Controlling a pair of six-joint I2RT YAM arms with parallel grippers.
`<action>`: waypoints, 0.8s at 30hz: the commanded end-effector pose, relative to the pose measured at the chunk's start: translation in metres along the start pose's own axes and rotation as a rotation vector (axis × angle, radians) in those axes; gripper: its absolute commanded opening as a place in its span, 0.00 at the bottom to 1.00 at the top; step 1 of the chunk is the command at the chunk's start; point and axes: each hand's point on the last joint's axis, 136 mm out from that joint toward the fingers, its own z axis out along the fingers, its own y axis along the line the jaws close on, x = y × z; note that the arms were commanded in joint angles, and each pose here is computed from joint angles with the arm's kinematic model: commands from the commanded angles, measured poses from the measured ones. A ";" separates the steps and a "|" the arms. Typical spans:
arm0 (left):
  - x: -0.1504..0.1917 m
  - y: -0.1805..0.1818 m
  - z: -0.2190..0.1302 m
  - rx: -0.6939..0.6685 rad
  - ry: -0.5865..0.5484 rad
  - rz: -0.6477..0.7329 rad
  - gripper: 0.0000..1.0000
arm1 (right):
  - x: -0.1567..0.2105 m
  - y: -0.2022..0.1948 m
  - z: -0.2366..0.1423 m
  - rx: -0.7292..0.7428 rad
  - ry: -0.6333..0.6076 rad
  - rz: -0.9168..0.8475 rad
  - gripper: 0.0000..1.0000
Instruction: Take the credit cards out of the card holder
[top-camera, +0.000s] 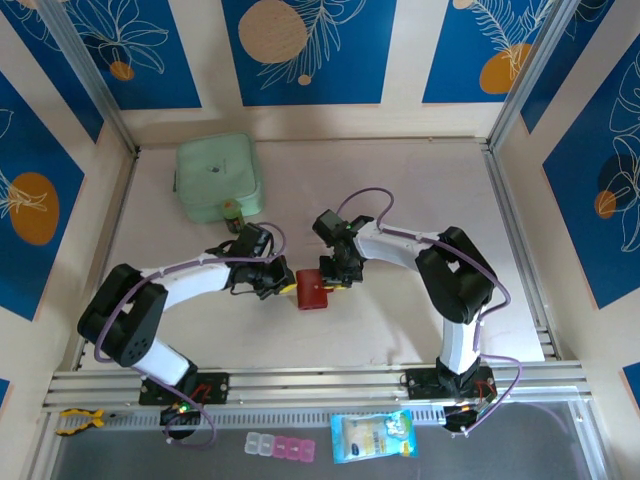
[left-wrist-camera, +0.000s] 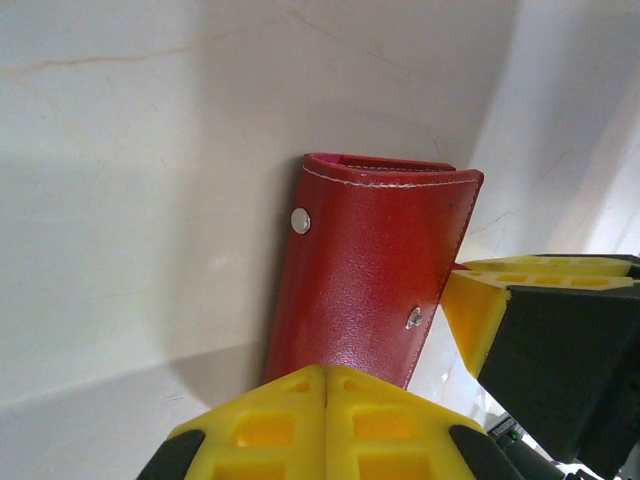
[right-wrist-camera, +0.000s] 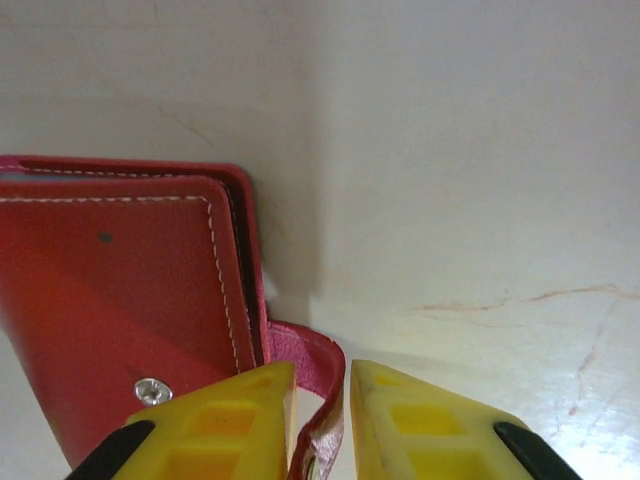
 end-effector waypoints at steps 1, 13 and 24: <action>-0.002 -0.001 -0.007 0.001 -0.019 0.016 0.05 | 0.007 -0.003 0.010 -0.006 0.041 0.020 0.19; -0.004 -0.005 -0.014 0.002 -0.041 0.067 0.10 | 0.004 0.000 -0.016 -0.019 -0.021 0.009 0.00; -0.011 -0.013 -0.021 0.003 -0.080 0.117 0.16 | 0.004 -0.002 -0.052 0.013 -0.050 -0.051 0.00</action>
